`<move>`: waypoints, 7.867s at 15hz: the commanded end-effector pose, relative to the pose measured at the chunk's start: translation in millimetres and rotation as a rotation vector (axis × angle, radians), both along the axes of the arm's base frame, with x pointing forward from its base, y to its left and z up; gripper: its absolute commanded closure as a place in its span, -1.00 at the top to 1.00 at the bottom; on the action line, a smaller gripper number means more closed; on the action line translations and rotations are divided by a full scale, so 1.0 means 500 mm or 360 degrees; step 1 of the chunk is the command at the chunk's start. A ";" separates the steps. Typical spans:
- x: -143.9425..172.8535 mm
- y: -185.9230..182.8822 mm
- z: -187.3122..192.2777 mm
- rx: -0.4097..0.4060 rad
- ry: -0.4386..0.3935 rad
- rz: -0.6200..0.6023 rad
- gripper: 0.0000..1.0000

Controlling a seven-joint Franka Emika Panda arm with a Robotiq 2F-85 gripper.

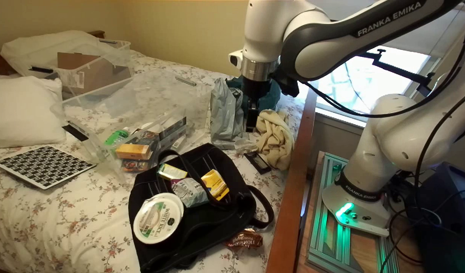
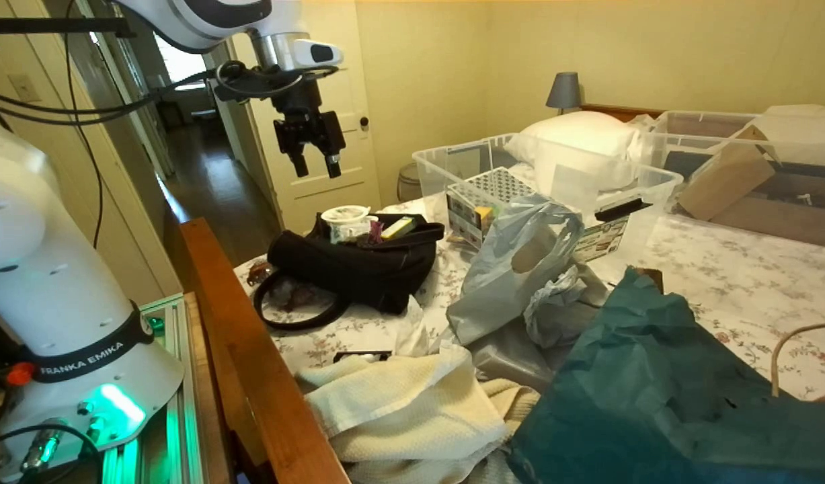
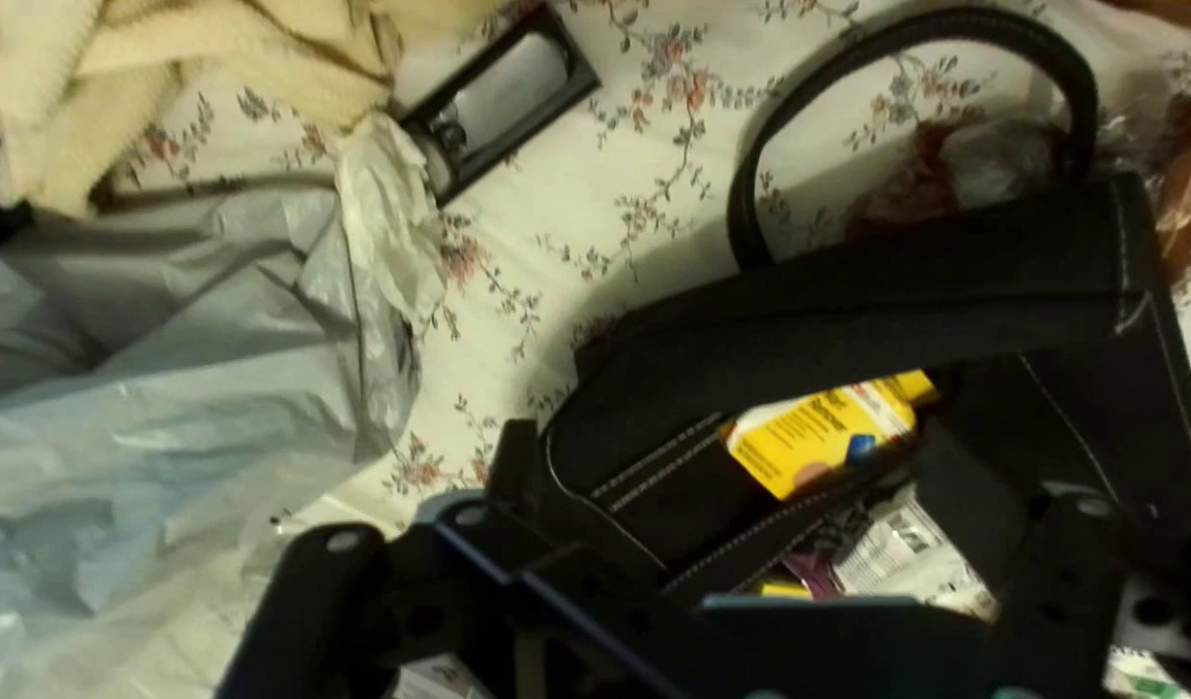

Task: Put the yellow box in the clear container.

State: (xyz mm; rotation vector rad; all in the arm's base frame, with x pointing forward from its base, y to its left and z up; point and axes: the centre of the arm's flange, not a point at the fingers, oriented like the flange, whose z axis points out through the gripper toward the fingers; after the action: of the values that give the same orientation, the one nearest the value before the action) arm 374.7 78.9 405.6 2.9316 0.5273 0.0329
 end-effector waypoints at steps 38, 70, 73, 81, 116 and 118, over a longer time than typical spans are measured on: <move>0.154 0.193 -0.250 0.0117 0.0266 0.0468 1.00; 0.269 0.085 -0.547 0.0390 0.0478 0.0645 0.09; 0.269 0.082 -0.543 0.0427 0.0481 0.0682 -0.30; 0.262 0.074 -0.526 0.0481 0.0477 0.0742 -1.00; 0.215 -0.067 -0.175 0.0781 -0.0140 -0.0391 -0.99; 0.235 -0.084 -0.151 0.0875 -0.0179 -0.0541 -0.99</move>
State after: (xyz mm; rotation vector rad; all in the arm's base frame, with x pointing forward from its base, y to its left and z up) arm 477.1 44.3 314.8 3.4081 0.2003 0.2803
